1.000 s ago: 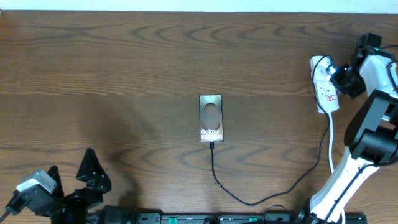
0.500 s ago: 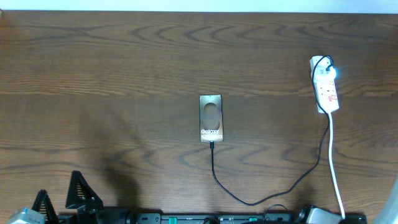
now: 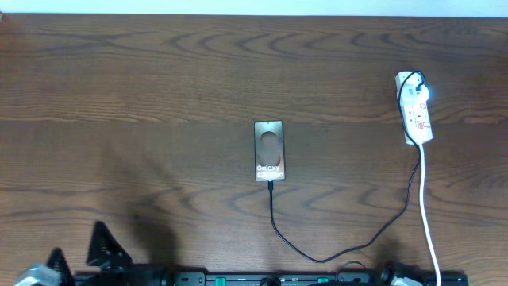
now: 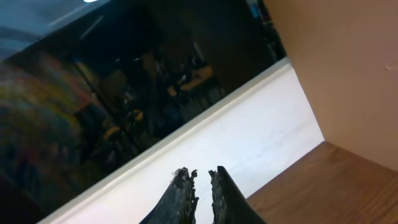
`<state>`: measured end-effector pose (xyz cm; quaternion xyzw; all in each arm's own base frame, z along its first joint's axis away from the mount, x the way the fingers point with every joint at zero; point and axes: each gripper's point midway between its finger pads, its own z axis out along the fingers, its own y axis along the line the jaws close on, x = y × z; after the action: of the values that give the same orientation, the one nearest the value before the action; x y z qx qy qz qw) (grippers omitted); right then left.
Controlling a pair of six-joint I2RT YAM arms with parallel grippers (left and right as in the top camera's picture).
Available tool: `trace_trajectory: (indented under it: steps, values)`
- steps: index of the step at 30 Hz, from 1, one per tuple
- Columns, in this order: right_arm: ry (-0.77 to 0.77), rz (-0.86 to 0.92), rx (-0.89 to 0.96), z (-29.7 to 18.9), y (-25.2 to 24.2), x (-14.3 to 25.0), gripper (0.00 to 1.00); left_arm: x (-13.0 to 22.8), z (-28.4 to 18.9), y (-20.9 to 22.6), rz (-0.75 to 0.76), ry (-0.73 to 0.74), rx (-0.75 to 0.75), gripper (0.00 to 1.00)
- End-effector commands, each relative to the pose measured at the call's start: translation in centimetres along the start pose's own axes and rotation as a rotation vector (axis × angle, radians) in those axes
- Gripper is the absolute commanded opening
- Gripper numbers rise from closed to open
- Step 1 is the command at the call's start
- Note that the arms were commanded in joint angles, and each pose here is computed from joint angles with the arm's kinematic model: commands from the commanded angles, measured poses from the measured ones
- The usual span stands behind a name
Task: Plug charger to phone and switch on socket
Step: 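Lower the right gripper tip onto the power strip's switch button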
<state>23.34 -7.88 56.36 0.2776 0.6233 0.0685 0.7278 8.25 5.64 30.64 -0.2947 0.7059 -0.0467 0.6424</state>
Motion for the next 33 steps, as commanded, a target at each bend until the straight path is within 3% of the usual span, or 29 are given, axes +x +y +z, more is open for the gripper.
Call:
trace_trajectory:
  steps: [1, 4, 8, 11, 18, 33]
  values:
    - [0.023, -0.040, -0.044, -1.3, 0.9, 0.6, 0.10, -1.8, 0.7, -0.7, -0.065, -0.091, 0.016, 0.98]
    - [0.036, -0.037, -0.073, -2.3, 1.5, 1.0, 0.10, -1.5, 2.5, -1.3, -0.095, -0.108, 0.029, 0.98]
    - [0.047, 0.004, -0.108, -3.1, 2.1, 1.4, 0.11, 2.2, 6.2, -1.5, -0.070, -0.034, 0.031, 0.98]
    - [0.038, 0.006, -0.133, -3.7, 2.4, 1.5, 0.11, 4.5, 8.3, -3.2, -0.071, 0.013, 0.125, 0.98]
    - [0.019, 0.007, -0.145, -4.5, 2.2, 1.7, 0.09, 2.3, 8.3, -5.3, -0.106, -0.080, 0.230, 0.98]
    - [0.032, 0.007, -0.134, -0.8, 0.8, 5.0, 0.11, 2.2, 8.3, -5.4, -0.108, -0.086, 0.233, 0.98]
